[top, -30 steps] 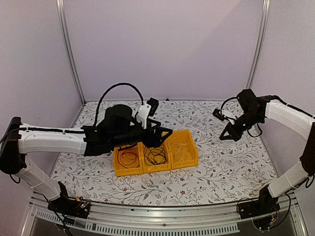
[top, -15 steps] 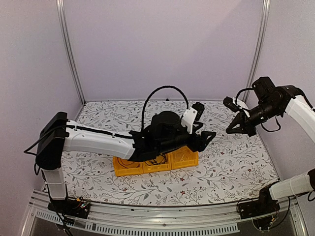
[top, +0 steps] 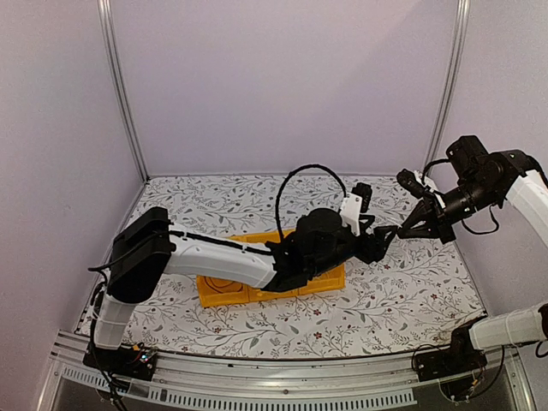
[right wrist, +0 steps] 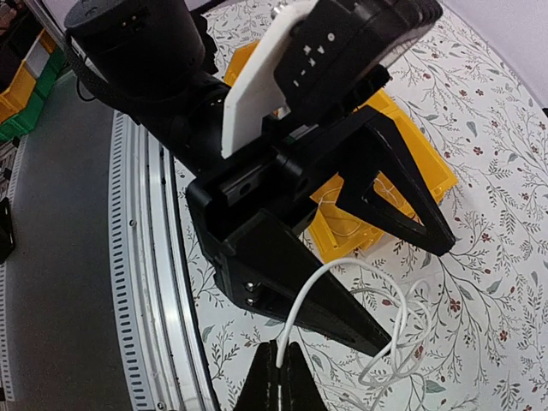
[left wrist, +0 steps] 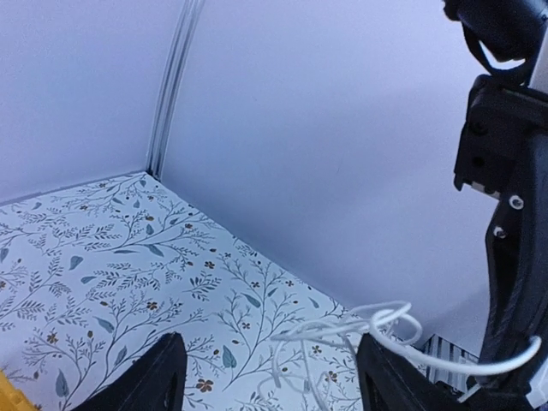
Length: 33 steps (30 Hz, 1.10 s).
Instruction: Untangle the cables
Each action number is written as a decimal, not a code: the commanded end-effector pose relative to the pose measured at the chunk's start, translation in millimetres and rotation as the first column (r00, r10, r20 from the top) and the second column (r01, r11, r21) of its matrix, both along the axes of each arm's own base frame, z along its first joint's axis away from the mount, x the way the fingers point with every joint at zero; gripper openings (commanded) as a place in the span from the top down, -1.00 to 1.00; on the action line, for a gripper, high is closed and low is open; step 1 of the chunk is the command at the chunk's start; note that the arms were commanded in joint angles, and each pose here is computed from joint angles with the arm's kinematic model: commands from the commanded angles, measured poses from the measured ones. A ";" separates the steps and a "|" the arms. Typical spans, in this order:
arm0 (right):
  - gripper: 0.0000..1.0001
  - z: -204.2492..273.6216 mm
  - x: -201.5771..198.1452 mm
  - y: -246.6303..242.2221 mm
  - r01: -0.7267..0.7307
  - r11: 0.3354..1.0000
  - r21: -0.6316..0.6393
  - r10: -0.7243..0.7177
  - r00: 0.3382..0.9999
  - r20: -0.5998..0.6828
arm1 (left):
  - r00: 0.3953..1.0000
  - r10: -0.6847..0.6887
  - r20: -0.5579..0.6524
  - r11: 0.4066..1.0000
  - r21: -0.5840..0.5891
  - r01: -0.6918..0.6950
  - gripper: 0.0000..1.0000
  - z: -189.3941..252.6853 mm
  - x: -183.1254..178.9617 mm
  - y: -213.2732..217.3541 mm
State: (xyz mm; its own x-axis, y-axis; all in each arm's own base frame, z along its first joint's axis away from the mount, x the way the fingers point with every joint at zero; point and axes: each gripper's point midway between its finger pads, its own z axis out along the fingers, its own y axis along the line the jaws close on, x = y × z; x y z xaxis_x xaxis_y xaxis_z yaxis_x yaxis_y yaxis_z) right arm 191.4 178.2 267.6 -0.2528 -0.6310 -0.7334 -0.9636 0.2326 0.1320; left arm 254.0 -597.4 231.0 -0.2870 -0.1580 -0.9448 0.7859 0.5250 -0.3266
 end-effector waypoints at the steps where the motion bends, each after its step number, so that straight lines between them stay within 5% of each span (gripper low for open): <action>1: 1.00 9.0 -10.0 6.3 -0.058 0.997 0.048 0.058 0.998 -0.002 | 0.994 -0.088 0.061 0.978 -0.182 0.098 -0.39 39.0 -5.2 -18.2; 10: 1.00 30.1 -15.1 9.5 -0.085 0.993 0.088 0.083 0.996 0.027 | 0.997 -0.071 -0.003 0.954 -0.293 0.067 -0.21 39.3 13.5 -17.8; 20: 1.00 165.0 -32.8 11.5 -0.142 0.966 0.216 0.050 0.922 0.384 | 0.977 -0.175 -0.125 0.952 -0.276 0.135 0.62 -26.1 30.8 -64.6; 27: 1.00 237.0 -48.0 12.5 -0.194 0.933 0.302 0.012 0.858 0.514 | 0.962 -0.212 -0.174 0.955 -0.246 0.166 0.74 -58.2 21.5 -78.4; 33: 1.00 251.0 -45.0 11.5 -0.178 0.930 0.322 -0.027 0.839 0.543 | 0.951 -0.225 -0.213 0.960 -0.216 0.179 0.77 -78.5 17.9 -77.3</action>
State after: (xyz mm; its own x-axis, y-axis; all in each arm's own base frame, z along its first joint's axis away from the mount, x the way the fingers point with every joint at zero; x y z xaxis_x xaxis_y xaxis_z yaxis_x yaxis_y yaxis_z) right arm 140.2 185.8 516.4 0.3029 -0.3282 -0.8947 -0.9065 0.1904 -0.3767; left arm 281.0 -670.8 154.1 -0.5148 -0.2631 -0.8159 0.7562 0.3090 -0.5768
